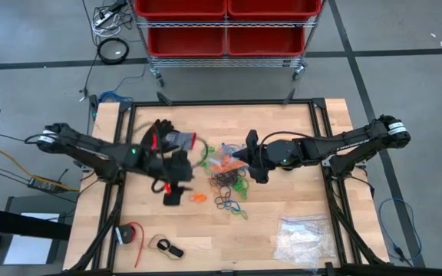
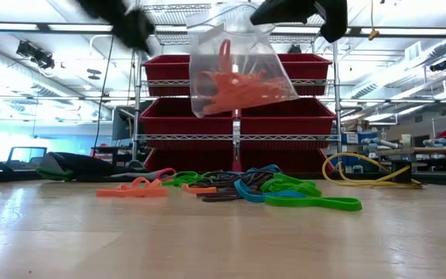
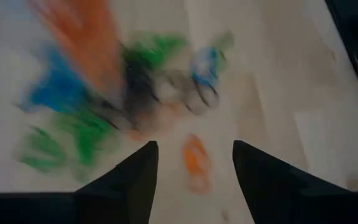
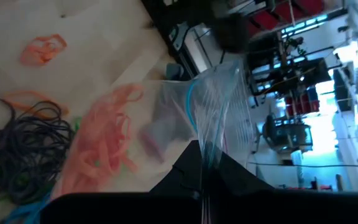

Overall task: Sort rubber bands
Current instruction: Put the orange rubber band into the transparent zip bag

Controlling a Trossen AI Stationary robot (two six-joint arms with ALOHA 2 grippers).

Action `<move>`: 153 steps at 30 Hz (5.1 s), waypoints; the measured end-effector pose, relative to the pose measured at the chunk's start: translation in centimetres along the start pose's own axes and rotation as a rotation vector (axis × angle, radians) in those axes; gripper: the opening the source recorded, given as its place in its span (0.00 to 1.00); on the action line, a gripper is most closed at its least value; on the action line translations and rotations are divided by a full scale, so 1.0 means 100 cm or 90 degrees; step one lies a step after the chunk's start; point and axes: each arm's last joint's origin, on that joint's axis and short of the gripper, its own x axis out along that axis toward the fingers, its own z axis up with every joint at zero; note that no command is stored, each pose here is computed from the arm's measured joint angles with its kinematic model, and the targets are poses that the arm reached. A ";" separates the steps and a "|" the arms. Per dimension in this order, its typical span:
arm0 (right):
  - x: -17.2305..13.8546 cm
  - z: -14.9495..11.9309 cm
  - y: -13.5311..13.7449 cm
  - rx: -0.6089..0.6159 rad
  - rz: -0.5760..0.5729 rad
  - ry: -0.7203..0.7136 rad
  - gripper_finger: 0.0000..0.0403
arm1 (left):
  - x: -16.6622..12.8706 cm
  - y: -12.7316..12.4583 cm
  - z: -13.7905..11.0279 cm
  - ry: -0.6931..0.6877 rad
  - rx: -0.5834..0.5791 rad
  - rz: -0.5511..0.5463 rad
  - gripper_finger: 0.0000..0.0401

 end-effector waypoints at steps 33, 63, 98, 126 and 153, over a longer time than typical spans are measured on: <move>0.001 -0.002 -0.002 0.044 -0.005 0.000 0.00 | 0.121 -0.014 -0.137 -0.059 -0.072 0.013 0.18; 0.001 -0.003 -0.002 0.045 -0.001 0.005 0.00 | -0.039 -0.017 0.000 -0.208 0.119 0.181 0.00; 0.001 -0.004 -0.001 0.063 0.006 0.011 0.00 | 0.002 0.036 0.080 -0.089 0.192 0.271 0.10; 0.001 -0.005 0.001 0.065 0.015 0.017 0.00 | -0.019 -0.013 0.020 0.043 0.067 0.098 0.50; 0.001 -0.004 -0.001 0.084 0.006 0.010 0.00 | 0.140 -0.023 -0.128 -0.137 -0.057 0.011 0.49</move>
